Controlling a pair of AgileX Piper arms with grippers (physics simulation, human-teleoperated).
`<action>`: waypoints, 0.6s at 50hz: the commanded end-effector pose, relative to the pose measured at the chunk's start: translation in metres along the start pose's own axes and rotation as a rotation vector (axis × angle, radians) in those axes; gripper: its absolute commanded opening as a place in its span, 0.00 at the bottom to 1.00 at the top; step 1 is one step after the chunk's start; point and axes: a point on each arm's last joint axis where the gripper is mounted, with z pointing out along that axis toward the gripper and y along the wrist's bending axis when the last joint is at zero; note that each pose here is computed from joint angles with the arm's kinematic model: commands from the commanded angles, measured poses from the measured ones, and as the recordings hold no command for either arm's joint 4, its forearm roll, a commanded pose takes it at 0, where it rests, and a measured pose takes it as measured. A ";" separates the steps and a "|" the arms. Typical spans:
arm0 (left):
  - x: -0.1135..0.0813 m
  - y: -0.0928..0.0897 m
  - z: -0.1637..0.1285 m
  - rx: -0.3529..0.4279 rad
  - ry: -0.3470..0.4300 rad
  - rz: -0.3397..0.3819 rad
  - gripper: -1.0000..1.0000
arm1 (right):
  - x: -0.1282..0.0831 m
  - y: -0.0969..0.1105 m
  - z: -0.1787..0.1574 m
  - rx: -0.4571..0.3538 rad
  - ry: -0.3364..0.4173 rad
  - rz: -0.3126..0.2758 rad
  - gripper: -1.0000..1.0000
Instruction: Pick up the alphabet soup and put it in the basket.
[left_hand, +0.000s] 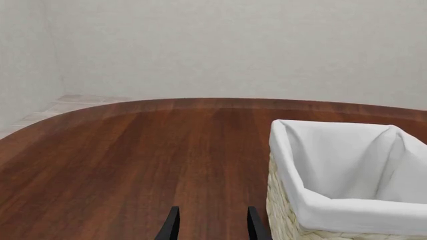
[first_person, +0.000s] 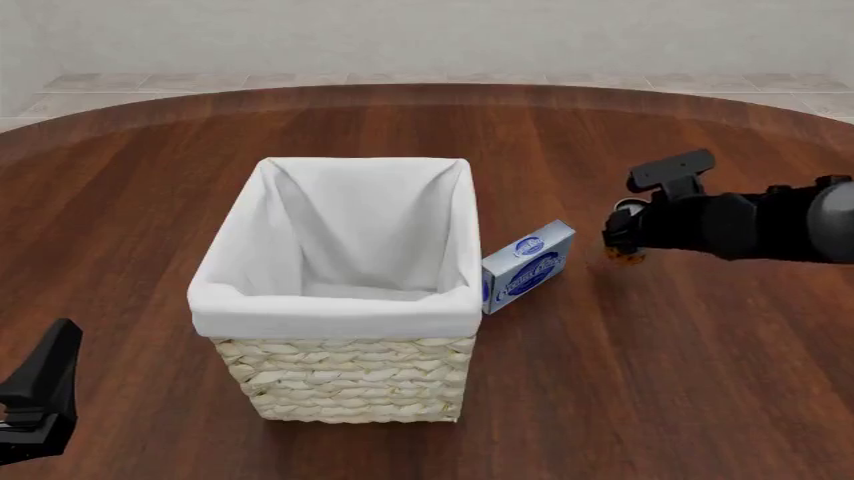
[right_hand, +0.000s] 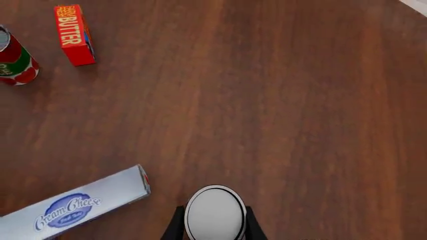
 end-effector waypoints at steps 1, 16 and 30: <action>0.000 0.000 0.000 -0.001 -0.002 0.000 1.00 | -0.019 -0.004 -0.020 0.007 -0.038 0.001 0.00; 0.000 0.000 0.000 0.004 -0.001 0.005 1.00 | -0.044 -0.004 -0.040 0.001 -0.066 -0.031 0.00; 0.000 0.000 0.000 0.005 0.000 0.007 1.00 | -0.064 -0.005 -0.057 0.000 -0.097 -0.057 0.00</action>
